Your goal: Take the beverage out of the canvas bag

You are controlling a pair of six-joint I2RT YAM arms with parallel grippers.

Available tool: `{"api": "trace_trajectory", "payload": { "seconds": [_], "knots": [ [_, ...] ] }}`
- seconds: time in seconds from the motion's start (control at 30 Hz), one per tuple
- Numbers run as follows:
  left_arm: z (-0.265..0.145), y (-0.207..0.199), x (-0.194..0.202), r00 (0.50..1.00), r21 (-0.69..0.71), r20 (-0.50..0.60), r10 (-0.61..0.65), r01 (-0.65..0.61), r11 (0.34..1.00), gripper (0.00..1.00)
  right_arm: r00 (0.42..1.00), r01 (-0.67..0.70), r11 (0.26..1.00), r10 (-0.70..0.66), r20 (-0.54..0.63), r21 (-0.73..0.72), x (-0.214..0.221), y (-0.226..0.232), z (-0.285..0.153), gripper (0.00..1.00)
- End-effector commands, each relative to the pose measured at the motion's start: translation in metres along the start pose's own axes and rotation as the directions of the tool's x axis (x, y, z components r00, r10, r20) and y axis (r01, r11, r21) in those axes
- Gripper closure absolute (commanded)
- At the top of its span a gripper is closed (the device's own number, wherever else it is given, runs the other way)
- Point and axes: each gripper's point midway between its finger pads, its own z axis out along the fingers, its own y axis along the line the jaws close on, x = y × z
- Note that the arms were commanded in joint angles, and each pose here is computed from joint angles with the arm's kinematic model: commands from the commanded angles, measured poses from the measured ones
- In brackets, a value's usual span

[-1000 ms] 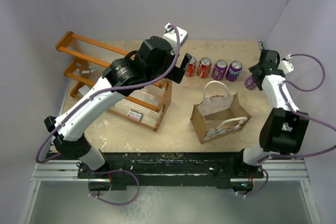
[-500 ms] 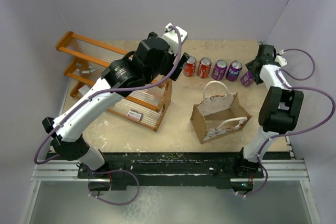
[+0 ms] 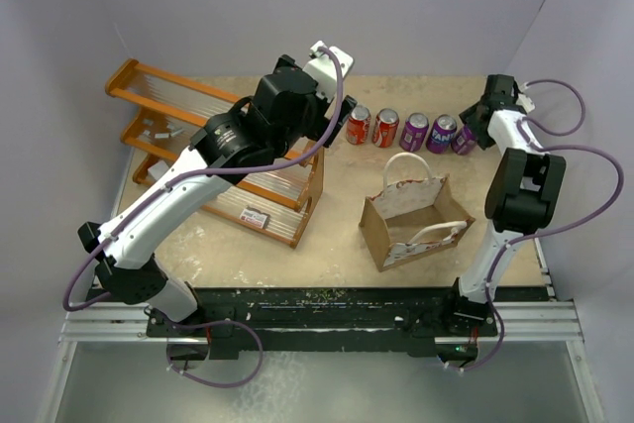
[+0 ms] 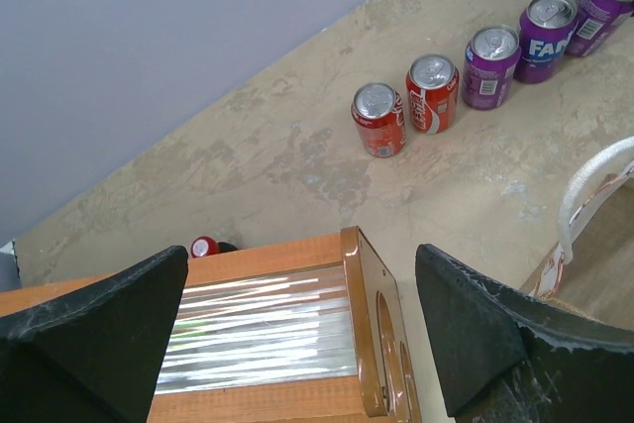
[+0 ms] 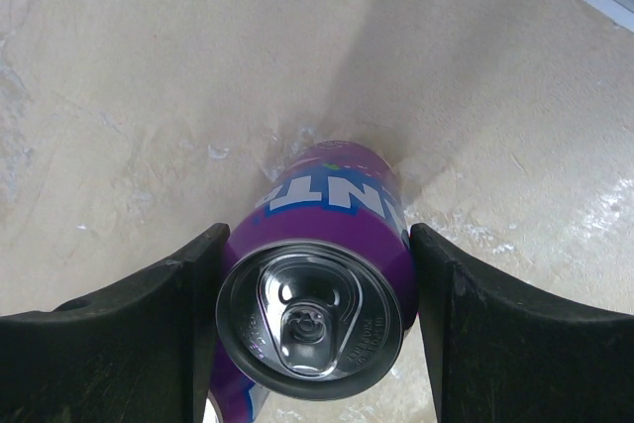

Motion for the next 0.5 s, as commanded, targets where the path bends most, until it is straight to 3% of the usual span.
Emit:
{"api": "trace_trajectory", "payload": {
  "seconds": [0.0, 0.2, 0.47],
  "knots": [
    [-0.002, 0.008, -0.015, 0.998, -0.025, 0.056, -0.008, 0.009, 1.0, 0.01, 0.998, 0.001, 0.996, 0.005, 0.07, -0.094, -0.036, 0.03, -0.019, 1.0],
    [-0.002, 0.008, -0.015, 0.998, -0.027, 0.059, -0.007, 0.009, 1.0, 0.01, 0.998, 0.015, 0.995, -0.01, 0.056, -0.094, -0.03, 0.029, -0.014, 0.97],
    [-0.004, 0.01, -0.015, 0.998, -0.031, 0.063, -0.005, 0.007, 0.999, 0.01, 0.999, 0.034, 0.993, -0.033, 0.009, -0.11, -0.018, 0.028, -0.012, 0.66]
  ]
}}
